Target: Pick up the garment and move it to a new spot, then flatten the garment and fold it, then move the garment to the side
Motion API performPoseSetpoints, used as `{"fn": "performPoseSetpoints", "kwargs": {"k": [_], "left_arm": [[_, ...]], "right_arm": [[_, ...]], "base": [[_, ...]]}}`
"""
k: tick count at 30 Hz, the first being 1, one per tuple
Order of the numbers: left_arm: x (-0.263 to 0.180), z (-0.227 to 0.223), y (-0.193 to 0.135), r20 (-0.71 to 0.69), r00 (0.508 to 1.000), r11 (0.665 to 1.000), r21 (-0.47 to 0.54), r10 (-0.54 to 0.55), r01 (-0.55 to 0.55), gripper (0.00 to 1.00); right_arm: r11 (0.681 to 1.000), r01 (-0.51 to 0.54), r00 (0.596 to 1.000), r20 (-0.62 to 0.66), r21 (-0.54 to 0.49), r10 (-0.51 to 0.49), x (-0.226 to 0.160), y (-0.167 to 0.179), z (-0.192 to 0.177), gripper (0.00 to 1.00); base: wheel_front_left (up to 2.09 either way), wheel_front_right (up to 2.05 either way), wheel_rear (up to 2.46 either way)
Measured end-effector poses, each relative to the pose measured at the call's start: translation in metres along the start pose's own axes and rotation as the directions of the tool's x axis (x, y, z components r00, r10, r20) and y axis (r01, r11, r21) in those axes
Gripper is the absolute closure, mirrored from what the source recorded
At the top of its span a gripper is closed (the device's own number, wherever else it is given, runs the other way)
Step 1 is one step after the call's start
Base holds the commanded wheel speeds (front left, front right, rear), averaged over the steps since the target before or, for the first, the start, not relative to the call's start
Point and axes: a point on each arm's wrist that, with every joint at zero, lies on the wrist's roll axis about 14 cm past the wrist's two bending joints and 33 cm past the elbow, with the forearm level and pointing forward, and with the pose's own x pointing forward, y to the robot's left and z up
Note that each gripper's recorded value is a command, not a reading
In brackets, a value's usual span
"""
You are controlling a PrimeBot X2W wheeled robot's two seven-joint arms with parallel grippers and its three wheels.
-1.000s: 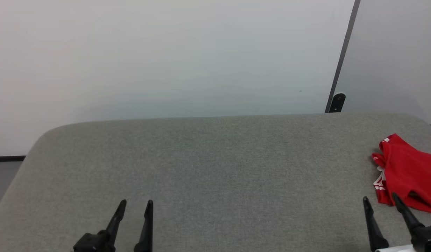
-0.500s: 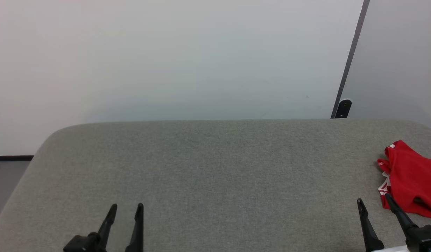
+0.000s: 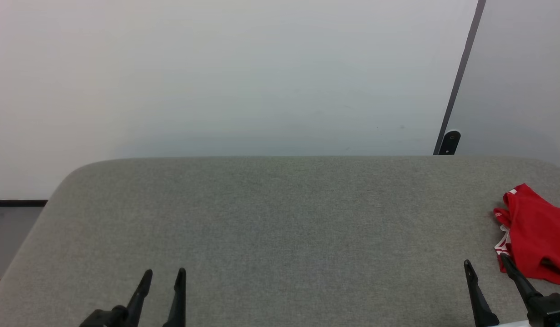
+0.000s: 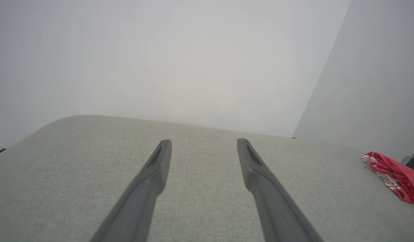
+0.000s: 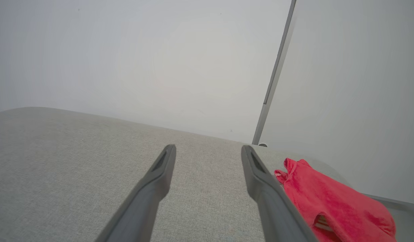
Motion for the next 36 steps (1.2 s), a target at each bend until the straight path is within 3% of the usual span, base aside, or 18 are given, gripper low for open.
{"fn": "performPoseSetpoints", "kwargs": {"k": [3,4,13,19,27,36], "left_arm": [[-0.001,-0.001,0.0,-0.002,1.0,1.0,0.002,0.002,-0.002,0.0],[-0.001,-0.001,0.001,-0.002,1.0,1.0,0.001,0.002,-0.002,1.0],[-0.025,-0.045,0.005,-0.142,0.989,0.998,-0.042,0.045,-0.052,1.0],[-0.023,-0.046,0.01,-0.155,0.985,0.988,-0.123,0.073,-0.092,1.0],[-0.015,-0.044,0.015,-0.158,0.982,0.959,-0.246,0.102,-0.14,1.0],[-0.007,-0.042,0.019,-0.168,0.978,0.911,-0.37,0.126,-0.18,1.0]], "right_arm": [[1.0,-0.002,1.0,-0.003,0.0,0.002,0.0,0.0,-0.001,0.0],[1.0,-0.002,1.0,-0.005,0.0,0.002,0.0,0.001,-0.001,1.0],[0.998,0.021,0.989,-0.148,0.063,-0.012,-0.021,0.008,-0.045,1.0],[0.984,0.068,0.986,-0.163,0.162,-0.041,-0.019,0.004,-0.047,1.0],[0.941,0.129,0.981,-0.176,0.313,-0.076,-0.015,0.0,-0.048,1.0],[0.871,0.181,0.977,-0.181,0.457,-0.108,-0.007,-0.005,-0.046,1.0]], "base": [[0.0,0.0,0.0],[0.0,0.0,0.0],[0.0,0.0,0.0],[0.0,0.0,0.0],[0.0,0.0,0.0],[0.0,0.0,0.0]]}}
